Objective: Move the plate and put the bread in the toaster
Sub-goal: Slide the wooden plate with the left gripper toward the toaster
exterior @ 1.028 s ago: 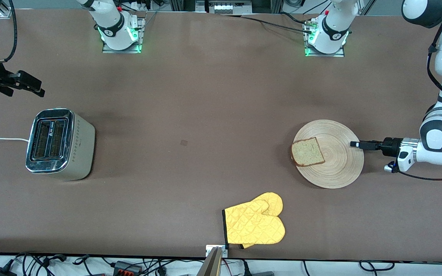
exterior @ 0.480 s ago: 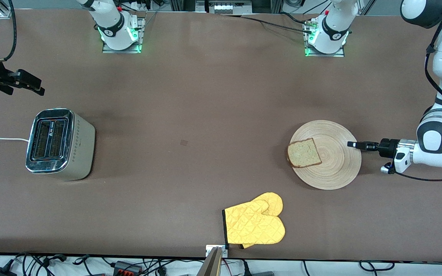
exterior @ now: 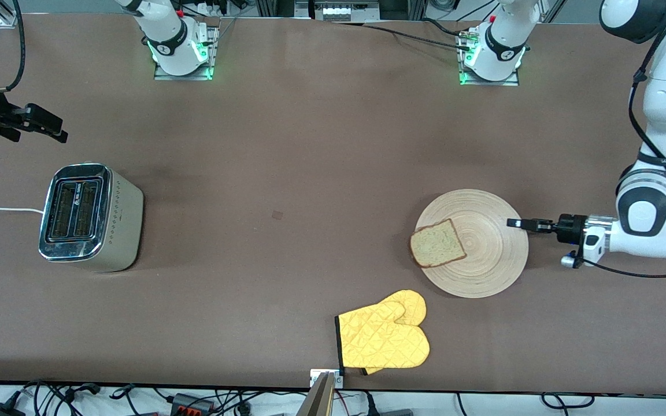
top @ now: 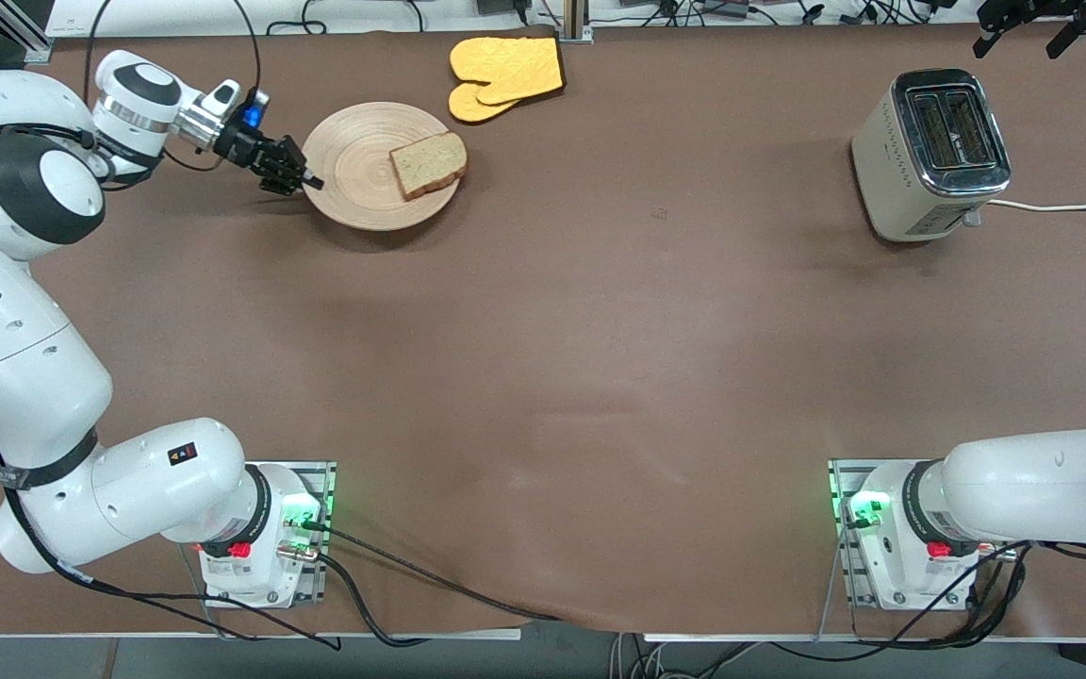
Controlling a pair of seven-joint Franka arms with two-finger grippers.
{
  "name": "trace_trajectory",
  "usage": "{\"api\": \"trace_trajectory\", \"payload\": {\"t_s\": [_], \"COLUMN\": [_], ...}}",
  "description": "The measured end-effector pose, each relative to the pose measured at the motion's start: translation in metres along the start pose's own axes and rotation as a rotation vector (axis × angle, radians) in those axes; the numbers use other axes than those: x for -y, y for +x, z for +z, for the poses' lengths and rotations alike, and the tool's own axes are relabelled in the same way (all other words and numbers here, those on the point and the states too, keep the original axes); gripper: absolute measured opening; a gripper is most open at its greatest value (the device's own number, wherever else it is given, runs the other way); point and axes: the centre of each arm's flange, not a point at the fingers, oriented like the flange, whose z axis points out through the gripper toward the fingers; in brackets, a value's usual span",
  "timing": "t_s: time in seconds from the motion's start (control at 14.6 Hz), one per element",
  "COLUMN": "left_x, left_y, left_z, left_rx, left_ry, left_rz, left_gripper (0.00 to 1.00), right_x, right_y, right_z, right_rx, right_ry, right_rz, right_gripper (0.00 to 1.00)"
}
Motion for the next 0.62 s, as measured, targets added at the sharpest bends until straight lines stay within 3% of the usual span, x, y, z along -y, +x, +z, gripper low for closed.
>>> {"api": "trace_trajectory", "payload": {"t_s": [0.27, 0.62], "left_x": [-0.032, -0.085], "left_y": [0.016, 0.023], "left_z": [0.066, 0.133], "left_rx": [0.051, 0.116], "left_ry": [-0.091, -0.126], "left_rz": [0.008, 0.047], "left_gripper": [0.13, 0.12], "right_x": [0.0, 0.0], "right_y": [0.0, 0.0], "right_z": [-0.001, -0.001], "right_rx": [-0.002, -0.002], "right_ry": [0.0, 0.0], "right_rz": [0.0, 0.0], "right_gripper": [1.0, 1.0]}}
